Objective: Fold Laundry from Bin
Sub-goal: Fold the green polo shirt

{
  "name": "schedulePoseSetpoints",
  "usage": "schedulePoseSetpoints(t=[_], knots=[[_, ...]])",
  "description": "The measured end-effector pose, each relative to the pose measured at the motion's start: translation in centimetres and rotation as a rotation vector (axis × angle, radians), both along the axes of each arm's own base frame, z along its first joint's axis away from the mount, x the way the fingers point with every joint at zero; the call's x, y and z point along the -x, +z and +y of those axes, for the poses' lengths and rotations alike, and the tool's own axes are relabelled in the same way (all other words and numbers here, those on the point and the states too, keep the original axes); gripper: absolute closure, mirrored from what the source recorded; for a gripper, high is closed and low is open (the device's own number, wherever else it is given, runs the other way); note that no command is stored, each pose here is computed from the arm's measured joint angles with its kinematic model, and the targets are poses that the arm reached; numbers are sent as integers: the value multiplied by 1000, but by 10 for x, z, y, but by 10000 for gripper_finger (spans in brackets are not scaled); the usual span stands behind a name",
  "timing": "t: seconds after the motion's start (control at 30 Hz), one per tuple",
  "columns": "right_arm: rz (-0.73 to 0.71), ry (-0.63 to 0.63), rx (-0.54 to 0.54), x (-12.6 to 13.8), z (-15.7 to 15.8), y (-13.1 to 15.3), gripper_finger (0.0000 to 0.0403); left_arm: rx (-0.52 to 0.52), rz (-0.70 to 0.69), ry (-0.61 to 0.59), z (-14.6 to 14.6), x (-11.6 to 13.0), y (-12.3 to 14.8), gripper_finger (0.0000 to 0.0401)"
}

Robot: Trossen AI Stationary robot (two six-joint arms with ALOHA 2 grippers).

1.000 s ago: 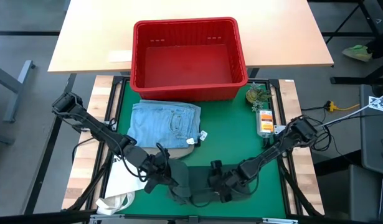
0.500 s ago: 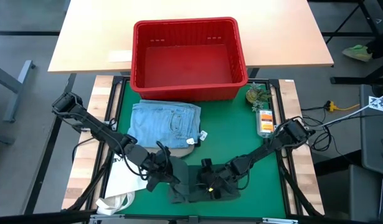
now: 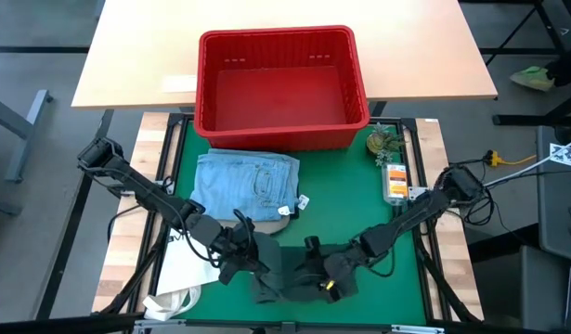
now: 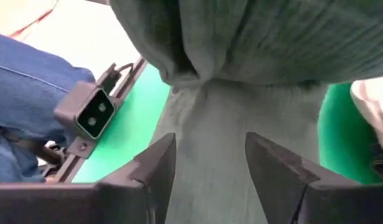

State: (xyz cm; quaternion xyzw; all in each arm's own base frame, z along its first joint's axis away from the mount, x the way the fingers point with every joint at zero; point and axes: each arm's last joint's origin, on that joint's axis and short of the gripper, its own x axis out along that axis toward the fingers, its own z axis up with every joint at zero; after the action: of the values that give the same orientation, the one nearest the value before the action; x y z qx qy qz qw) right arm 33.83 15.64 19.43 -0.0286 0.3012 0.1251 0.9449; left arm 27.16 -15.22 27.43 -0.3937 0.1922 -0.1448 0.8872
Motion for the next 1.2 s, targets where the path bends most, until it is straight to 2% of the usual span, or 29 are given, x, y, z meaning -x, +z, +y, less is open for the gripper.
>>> schedulePoseSetpoints(t=[0.27,0.47,0.7,0.83,1.03,1.2], knots=[[50,-12,81,26,4,21,207,-6,0,41,5,-5,-3,394],[93,-75,140,45,-1,36,207,-18,43,43,-1,-16,-22,394],[90,-102,159,56,-9,51,207,109,71,-57,-13,-31,-44,394],[86,-98,161,56,-9,51,207,128,81,-53,-13,-35,-50,394],[85,-97,161,56,-9,52,207,47,36,52,0,-42,-50,394],[86,-96,163,56,-9,51,207,-9,9,50,1,-44,-52,394]])
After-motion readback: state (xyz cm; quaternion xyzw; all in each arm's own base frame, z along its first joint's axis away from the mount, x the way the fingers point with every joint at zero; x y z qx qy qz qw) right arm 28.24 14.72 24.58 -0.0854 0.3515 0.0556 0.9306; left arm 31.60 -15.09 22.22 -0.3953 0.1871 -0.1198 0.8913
